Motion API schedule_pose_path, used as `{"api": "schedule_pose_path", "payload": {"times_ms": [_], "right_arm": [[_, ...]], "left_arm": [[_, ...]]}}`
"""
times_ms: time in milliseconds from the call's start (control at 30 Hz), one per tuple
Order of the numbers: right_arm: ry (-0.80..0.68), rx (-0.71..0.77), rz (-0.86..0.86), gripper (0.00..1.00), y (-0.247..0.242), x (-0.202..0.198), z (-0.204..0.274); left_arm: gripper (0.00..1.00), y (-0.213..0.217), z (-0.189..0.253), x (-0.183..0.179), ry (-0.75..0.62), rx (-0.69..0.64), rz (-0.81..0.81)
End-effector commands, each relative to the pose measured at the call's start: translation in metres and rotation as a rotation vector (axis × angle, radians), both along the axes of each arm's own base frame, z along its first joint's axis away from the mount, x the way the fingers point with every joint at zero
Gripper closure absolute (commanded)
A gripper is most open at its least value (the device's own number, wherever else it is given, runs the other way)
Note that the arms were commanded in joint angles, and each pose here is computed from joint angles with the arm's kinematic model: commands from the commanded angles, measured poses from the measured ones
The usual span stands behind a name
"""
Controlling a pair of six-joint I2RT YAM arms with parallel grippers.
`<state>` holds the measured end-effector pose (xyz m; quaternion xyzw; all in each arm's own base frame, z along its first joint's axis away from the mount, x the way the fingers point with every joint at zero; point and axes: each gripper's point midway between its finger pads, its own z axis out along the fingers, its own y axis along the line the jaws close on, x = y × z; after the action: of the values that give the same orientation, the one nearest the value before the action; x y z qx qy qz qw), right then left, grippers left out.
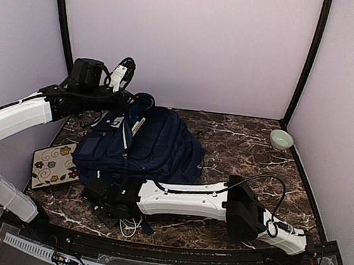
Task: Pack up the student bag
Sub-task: Pick up the charger from the center of the board, then place the charger in the upper front pocket of the bag.
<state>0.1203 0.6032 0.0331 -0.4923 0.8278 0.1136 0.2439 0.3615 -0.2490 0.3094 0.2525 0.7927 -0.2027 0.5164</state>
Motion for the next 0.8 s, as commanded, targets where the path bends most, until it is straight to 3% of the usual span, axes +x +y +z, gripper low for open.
{"api": "schedule_pose_path", "payload": {"times_ms": [0, 167, 367, 600, 767], "right_arm": [[0.043, 0.119, 0.075, 0.72, 0.014, -0.013, 0.038], [0.078, 0.269, 0.25, 0.77, 0.015, -0.045, 0.106], [0.09, 0.494, 0.42, 0.82, -0.022, -0.075, 0.218], [0.005, 0.845, 0.44, 0.83, -0.091, -0.067, 0.368], [-0.166, 1.118, 0.328, 0.86, -0.15, -0.032, 0.46]], "left_arm": [[1.0, 0.009, 0.073, 0.001, -0.219, -0.108, 0.019], [1.0, 0.01, 0.074, 0.001, -0.224, -0.106, 0.022], [1.0, 0.009, 0.074, 0.001, -0.225, -0.105, 0.02], [1.0, 0.009, 0.073, 0.001, -0.221, -0.108, 0.019], [1.0, 0.009, 0.074, 0.001, -0.22, -0.111, 0.018]]}}
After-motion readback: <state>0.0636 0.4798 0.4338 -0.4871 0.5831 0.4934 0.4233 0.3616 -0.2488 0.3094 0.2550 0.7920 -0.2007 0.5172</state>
